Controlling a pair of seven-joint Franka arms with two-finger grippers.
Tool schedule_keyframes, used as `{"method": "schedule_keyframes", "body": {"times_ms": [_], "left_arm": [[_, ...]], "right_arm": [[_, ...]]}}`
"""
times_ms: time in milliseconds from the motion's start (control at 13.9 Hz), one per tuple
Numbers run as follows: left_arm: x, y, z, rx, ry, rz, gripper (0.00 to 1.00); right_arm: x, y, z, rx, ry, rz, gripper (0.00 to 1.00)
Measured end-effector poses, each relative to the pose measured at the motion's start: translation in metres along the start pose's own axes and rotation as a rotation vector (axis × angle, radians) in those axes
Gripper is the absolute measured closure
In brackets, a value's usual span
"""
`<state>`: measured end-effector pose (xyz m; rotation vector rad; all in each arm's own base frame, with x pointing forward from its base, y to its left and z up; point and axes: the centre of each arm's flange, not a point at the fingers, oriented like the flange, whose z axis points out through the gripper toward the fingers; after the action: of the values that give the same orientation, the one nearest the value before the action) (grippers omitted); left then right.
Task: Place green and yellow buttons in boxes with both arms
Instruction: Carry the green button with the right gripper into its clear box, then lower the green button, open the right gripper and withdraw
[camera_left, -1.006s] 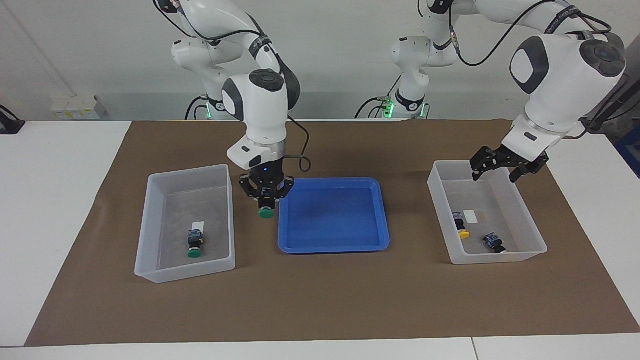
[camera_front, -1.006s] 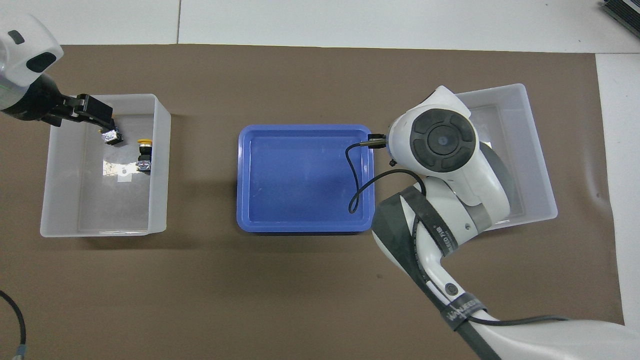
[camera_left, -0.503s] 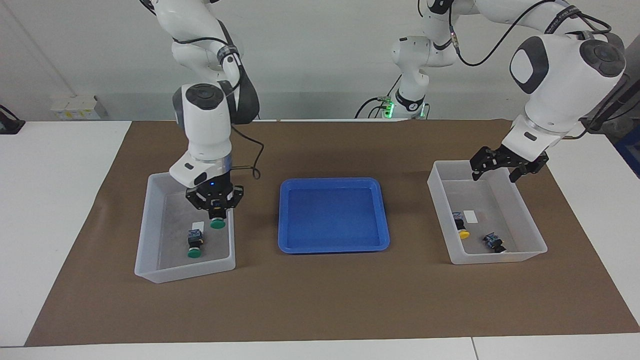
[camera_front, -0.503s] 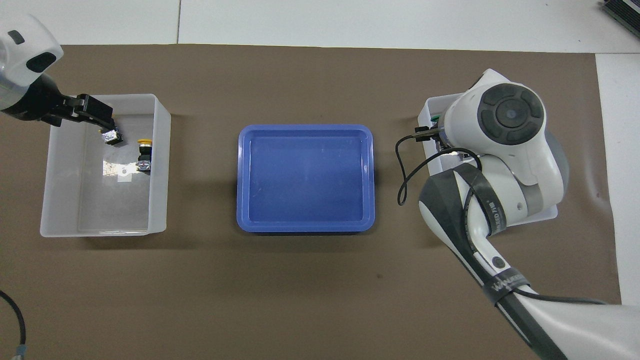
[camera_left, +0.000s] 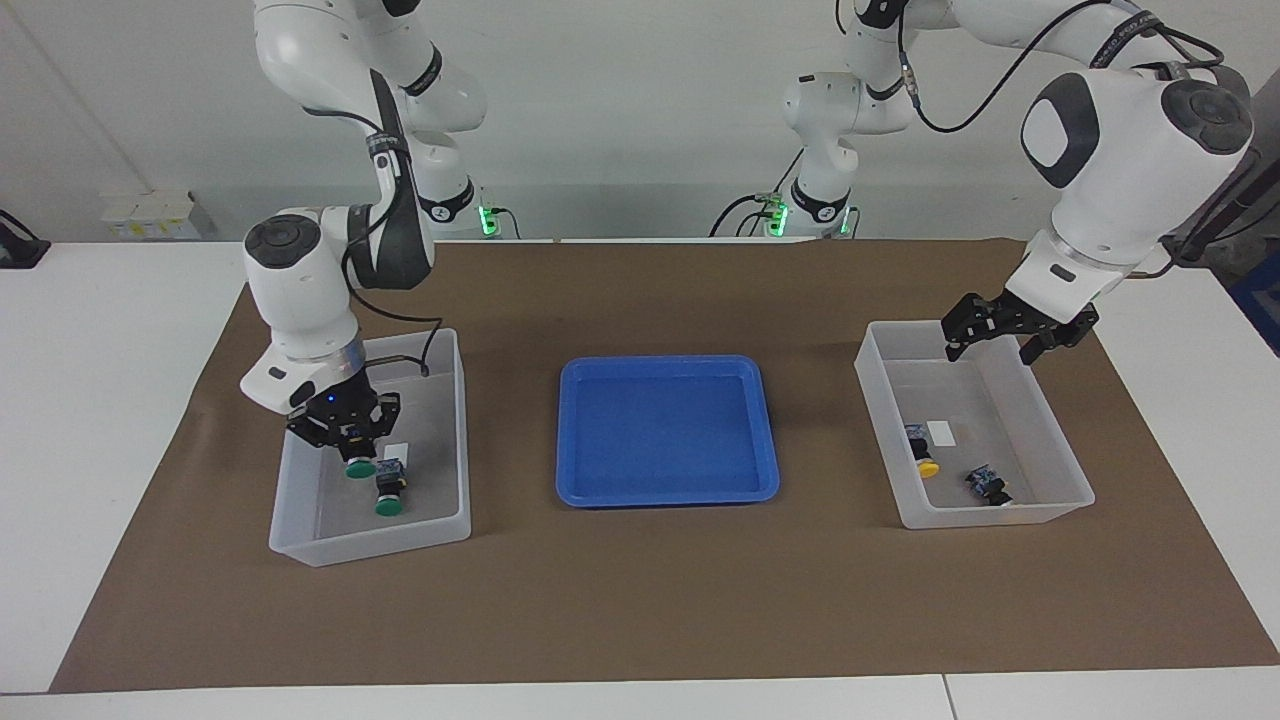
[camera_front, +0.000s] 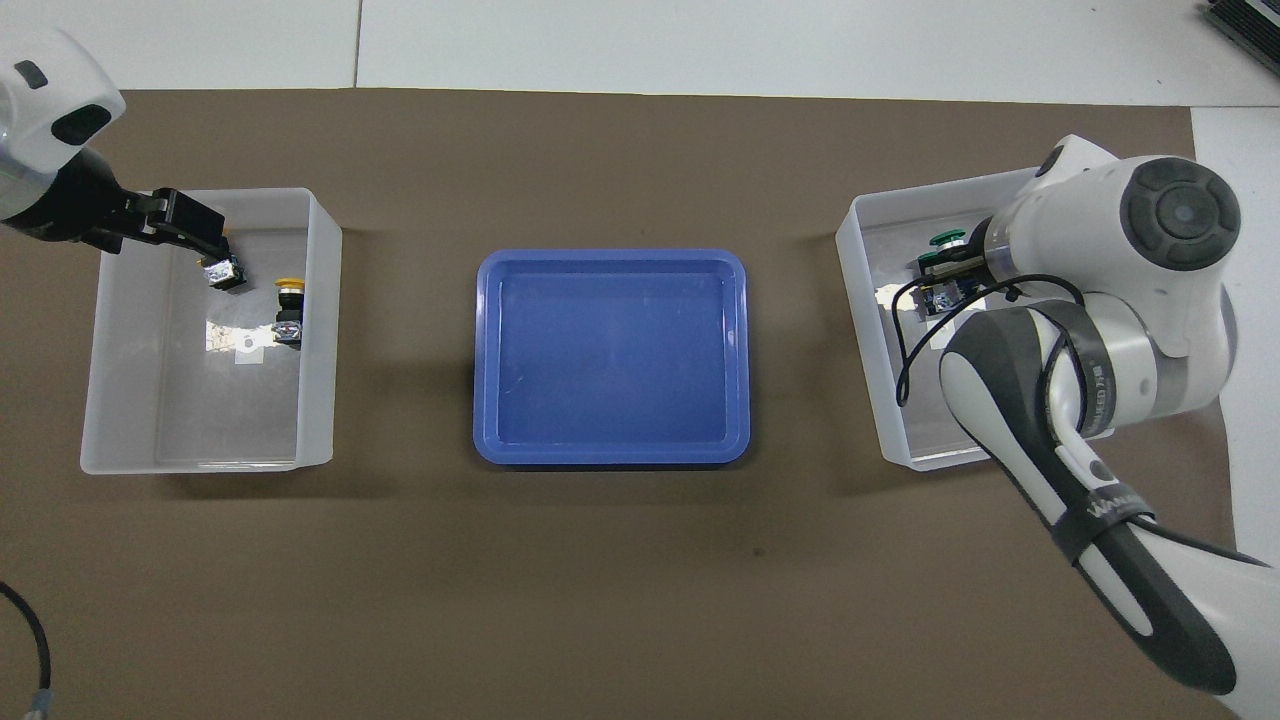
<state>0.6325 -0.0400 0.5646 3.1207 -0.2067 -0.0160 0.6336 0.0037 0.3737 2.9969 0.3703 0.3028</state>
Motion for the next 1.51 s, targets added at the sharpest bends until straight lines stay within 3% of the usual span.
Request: {"method": "schedule_keyframes", "body": {"times_ms": [359,647,719,862,934,1150,1509], "left_arm": [[0.0,-0.001,0.002,0.0,-0.005,-0.001,0.0],[0.0,-0.002,0.003,0.0,-0.005,-0.003,0.0],[0.0,-0.002,0.003,0.0,-0.005,-0.004,0.0],[0.0,-0.005,0.002,0.002,0.002,-0.008,0.0],[0.001,-0.006,0.002,0.003,0.011,-0.01,0.0],[0.003,-0.007,0.002,0.004,0.025,-0.011,0.0],[0.004,-0.007,0.001,0.005,0.034,-0.011,0.0]], "right_arm": [[0.003,0.0,0.045,0.015,0.034,0.003,0.69],[0.005,0.011,0.051,0.012,0.052,0.021,0.68],[0.006,0.008,0.052,0.014,0.057,0.021,0.62],[0.008,0.002,0.052,0.019,0.065,0.031,0.42],[0.009,-0.001,0.052,0.021,0.066,0.033,0.26],[0.016,-0.003,0.037,0.017,0.071,0.042,0.0],[0.013,-0.027,-0.062,-0.003,-0.007,0.187,0.0]]}}
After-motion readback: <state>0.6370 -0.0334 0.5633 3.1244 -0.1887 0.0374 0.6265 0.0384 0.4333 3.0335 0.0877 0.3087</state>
